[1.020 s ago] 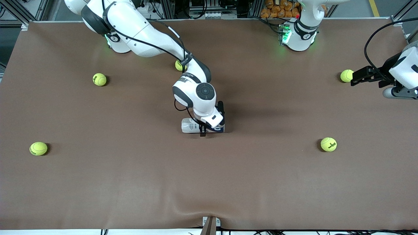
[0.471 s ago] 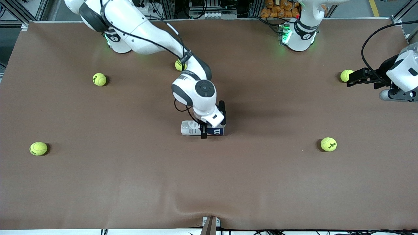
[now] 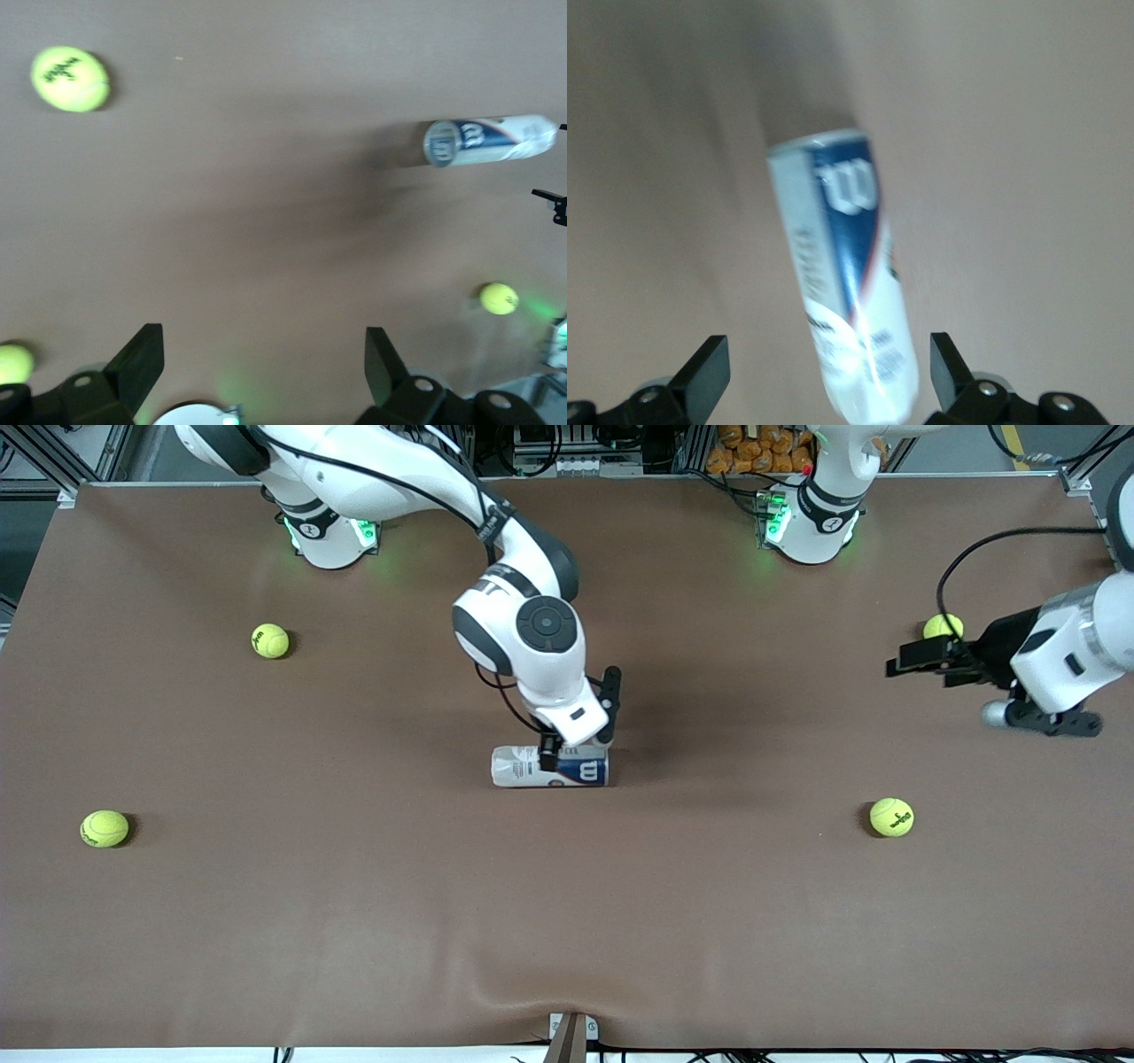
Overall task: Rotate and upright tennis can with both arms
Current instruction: 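Release the can lying down and withdraw the right gripper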
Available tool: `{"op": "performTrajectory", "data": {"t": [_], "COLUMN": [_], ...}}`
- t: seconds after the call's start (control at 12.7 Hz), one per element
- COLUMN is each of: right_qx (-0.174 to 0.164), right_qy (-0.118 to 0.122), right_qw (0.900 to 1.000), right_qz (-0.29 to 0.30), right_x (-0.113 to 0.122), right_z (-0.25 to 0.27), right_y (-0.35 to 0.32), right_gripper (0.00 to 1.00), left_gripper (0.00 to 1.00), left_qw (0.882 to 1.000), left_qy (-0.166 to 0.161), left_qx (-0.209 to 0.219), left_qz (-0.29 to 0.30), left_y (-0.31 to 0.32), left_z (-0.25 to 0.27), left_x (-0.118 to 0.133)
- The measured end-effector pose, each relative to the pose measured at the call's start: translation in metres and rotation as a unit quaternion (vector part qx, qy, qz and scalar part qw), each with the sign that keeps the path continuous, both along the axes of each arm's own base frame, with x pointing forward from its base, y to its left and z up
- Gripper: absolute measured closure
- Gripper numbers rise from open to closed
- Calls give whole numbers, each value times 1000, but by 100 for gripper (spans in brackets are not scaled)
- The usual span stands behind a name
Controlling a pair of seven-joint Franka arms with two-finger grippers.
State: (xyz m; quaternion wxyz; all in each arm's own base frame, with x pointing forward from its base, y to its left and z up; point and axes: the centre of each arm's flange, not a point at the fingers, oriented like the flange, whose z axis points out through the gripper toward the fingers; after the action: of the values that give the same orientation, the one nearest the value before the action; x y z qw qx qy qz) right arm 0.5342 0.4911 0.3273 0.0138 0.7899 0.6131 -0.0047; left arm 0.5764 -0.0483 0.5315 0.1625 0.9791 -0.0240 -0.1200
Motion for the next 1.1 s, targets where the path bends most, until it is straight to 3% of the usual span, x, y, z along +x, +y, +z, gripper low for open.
{"op": "performTrajectory", "data": {"t": [0.24,0.39,0.63,0.86,1.1], "right_qx": [-5,-18,-15,-12,3], "right_qy": [-5,-1,-9,-15,21], "right_qw": [995,985,966,945,912], "right_qz": [-95,-170,-260,-328,-411], "right_x": [31,60,103,132,141], "right_z": [24,42,70,94,126], "right_y": [-44,-95,-180,-263,-362], "right_gripper": [0,0,0,0,0], "left_gripper": [0,0,0,0,0], "left_qw": [999,997,993,992,990], "left_qy": [10,16,36,45,42], "left_qx": [-44,-70,-108,-120,-134], "left_qz": [-9,-12,-5,-13,-15], "left_y": [-8,-16,-31,-47,-71], "left_z": [-33,-56,-80,-91,-105], "left_x": [16,26,33,34,30]}}
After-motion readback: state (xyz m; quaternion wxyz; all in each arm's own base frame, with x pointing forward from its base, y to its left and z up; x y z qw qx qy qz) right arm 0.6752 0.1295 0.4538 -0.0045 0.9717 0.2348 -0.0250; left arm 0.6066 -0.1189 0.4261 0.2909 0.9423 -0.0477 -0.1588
